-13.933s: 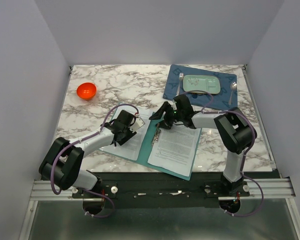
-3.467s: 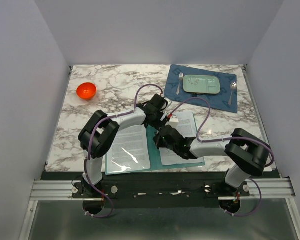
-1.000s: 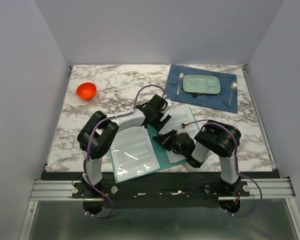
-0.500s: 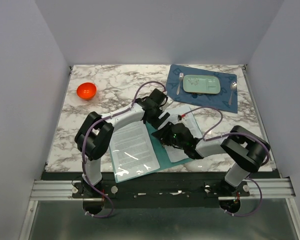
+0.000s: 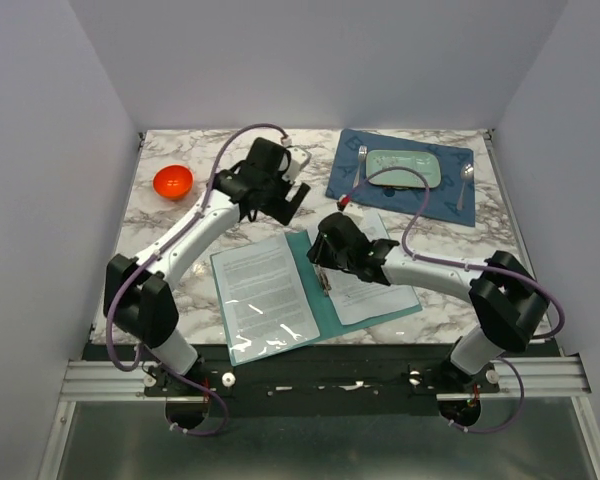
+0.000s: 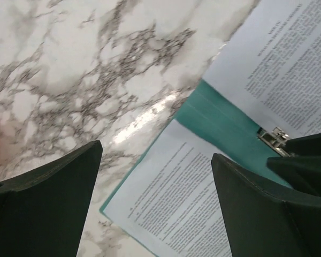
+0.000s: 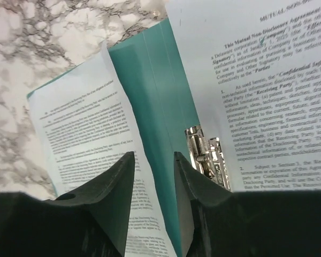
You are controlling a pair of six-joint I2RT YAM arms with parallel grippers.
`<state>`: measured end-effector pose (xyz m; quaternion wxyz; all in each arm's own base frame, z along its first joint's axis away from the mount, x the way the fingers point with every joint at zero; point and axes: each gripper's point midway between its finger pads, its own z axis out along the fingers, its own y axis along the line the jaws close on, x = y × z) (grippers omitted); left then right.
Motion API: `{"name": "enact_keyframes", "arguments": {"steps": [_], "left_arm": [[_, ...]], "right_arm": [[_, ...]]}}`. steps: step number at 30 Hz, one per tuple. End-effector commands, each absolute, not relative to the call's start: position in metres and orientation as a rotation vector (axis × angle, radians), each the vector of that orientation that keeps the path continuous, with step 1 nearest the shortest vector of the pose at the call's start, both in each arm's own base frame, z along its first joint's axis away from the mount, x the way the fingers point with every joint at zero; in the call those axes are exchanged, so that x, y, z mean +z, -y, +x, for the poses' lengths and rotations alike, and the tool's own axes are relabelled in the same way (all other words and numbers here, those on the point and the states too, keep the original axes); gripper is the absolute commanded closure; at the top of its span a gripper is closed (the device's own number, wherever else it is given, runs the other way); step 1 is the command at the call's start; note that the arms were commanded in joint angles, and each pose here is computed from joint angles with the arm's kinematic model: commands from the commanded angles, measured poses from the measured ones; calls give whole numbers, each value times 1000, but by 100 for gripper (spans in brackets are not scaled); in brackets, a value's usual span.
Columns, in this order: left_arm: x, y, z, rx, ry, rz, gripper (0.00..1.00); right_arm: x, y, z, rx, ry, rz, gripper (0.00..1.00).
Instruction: Put the files into the folder
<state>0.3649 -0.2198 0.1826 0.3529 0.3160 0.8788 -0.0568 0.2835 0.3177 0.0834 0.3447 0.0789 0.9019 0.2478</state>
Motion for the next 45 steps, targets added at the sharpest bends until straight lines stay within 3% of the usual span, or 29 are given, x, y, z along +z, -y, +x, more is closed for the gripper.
{"name": "enact_keyframes", "arguments": {"steps": [1, 7, 14, 34, 45], "left_arm": [[197, 159, 350, -128, -2318, 717, 1], [176, 94, 329, -94, -2383, 620, 1], [156, 60, 304, -140, -2450, 563, 1], [135, 44, 284, -179, -2493, 540, 1], [135, 43, 279, -187, -2491, 548, 1]], "right_arm": [[71, -283, 275, 246, -2467, -6, 59], [73, -290, 273, 195, -2502, -103, 65], [56, -298, 263, 171, -2556, -167, 70], [27, -301, 255, 75, -2621, -204, 74], [10, -298, 248, 4, -2673, -251, 68]]}}
